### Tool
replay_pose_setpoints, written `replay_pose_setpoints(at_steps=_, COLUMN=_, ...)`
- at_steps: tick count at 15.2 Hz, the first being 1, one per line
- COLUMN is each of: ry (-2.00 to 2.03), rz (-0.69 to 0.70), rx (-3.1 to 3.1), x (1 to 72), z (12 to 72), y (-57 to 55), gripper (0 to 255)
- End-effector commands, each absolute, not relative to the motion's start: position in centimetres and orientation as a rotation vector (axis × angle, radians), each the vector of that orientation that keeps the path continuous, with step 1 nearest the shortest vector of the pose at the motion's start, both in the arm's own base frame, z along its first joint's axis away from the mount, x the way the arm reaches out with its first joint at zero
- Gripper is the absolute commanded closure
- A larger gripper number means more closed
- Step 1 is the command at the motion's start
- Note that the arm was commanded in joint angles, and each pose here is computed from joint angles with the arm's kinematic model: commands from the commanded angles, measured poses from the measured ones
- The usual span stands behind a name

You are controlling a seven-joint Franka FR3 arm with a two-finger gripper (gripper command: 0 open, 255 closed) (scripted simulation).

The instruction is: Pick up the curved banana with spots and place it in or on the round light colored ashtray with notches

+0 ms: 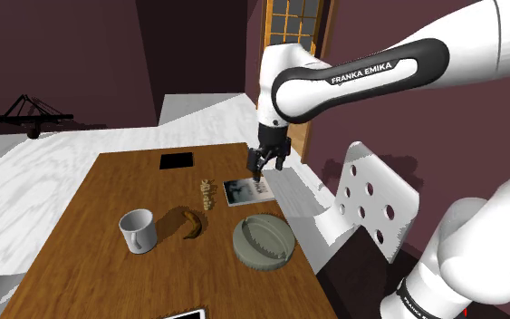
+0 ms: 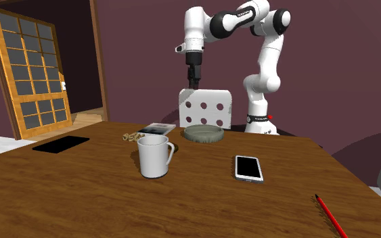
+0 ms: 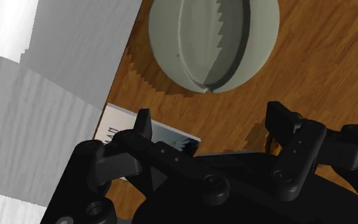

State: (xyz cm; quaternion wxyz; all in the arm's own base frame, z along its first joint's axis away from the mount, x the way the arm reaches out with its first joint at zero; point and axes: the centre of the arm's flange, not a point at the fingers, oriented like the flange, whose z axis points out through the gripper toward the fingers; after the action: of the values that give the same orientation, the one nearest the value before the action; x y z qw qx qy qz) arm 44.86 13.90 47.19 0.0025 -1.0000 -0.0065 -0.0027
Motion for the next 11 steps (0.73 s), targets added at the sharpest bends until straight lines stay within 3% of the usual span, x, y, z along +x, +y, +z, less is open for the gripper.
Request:
replay_pose_setpoints(at_steps=1, ry=-0.019, rz=-0.011, rx=-3.137, x=46.7, z=45.6, y=15.6, gripper=0)
replay_pose_setpoints(at_steps=11, ry=-0.019, rz=-0.015, rx=-3.144, x=53.9, z=38.0, y=23.7, gripper=0)
